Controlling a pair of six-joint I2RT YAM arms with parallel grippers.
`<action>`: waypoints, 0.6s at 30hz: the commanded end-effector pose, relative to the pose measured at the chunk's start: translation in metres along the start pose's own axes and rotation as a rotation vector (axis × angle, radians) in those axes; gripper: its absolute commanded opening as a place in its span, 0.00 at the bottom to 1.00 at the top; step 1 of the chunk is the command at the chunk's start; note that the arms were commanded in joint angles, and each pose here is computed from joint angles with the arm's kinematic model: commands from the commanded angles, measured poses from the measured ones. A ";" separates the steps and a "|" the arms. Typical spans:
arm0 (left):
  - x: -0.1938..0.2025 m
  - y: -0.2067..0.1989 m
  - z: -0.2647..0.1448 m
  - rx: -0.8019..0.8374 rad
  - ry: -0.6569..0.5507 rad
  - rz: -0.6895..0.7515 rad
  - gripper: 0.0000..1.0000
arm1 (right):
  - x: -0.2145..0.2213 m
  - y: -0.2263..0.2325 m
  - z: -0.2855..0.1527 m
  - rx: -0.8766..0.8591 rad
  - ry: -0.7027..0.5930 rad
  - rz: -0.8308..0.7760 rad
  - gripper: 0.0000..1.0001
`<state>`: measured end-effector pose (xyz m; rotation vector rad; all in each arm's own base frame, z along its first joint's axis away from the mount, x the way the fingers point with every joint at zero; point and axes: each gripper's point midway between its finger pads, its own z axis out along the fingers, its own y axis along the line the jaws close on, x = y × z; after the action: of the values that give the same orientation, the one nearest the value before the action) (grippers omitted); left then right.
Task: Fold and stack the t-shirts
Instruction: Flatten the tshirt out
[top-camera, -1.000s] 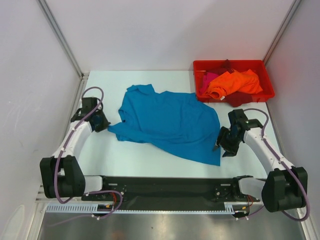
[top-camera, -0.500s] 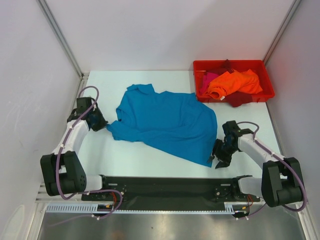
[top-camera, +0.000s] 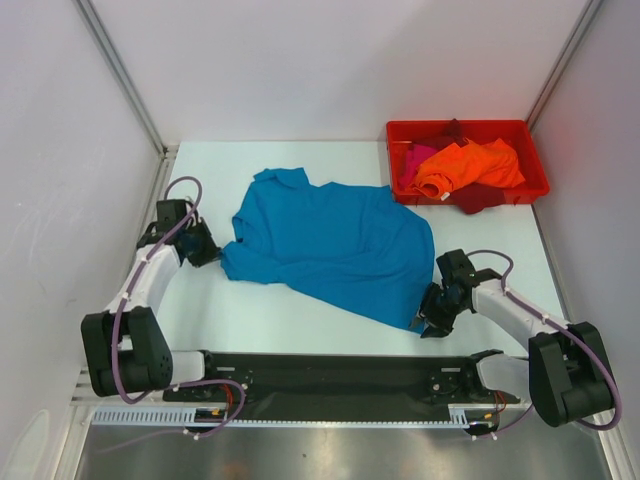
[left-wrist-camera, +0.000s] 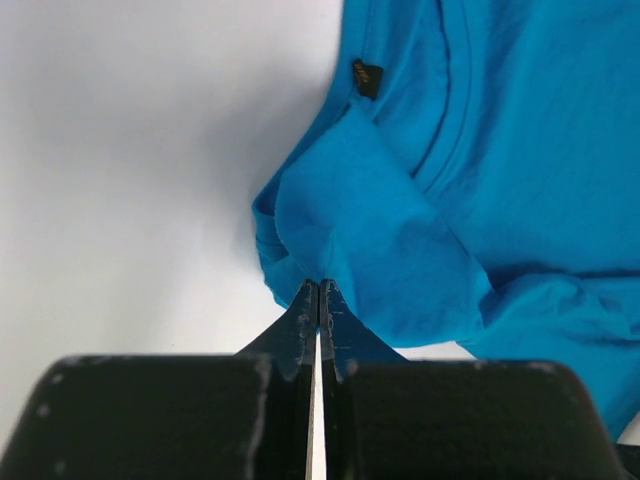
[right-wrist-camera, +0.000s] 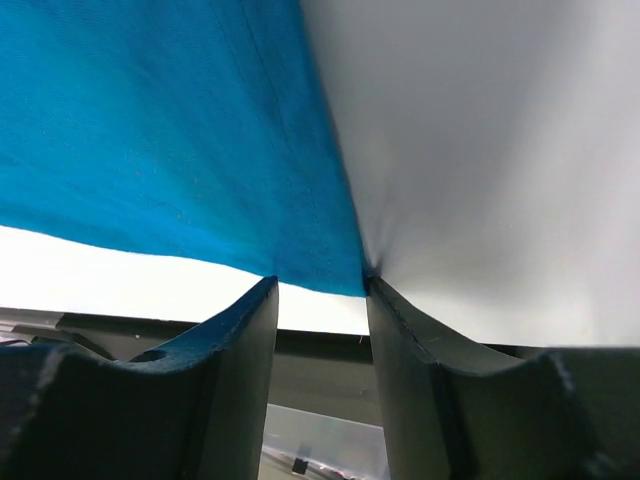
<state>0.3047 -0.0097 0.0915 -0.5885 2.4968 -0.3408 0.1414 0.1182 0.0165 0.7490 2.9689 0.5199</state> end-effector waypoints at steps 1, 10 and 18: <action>-0.003 -0.015 -0.008 0.061 -0.037 0.047 0.00 | -0.013 -0.009 0.007 0.050 -0.063 0.016 0.46; 0.008 -0.014 -0.011 0.060 -0.037 0.066 0.00 | -0.021 -0.011 -0.002 0.071 -0.097 0.061 0.42; 0.009 -0.014 -0.014 0.059 -0.039 0.073 0.00 | -0.016 -0.006 0.005 0.065 -0.053 0.047 0.38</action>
<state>0.2924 -0.0222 0.0935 -0.5346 2.4910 -0.3607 0.1483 0.1143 0.0145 0.8372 2.9588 0.4727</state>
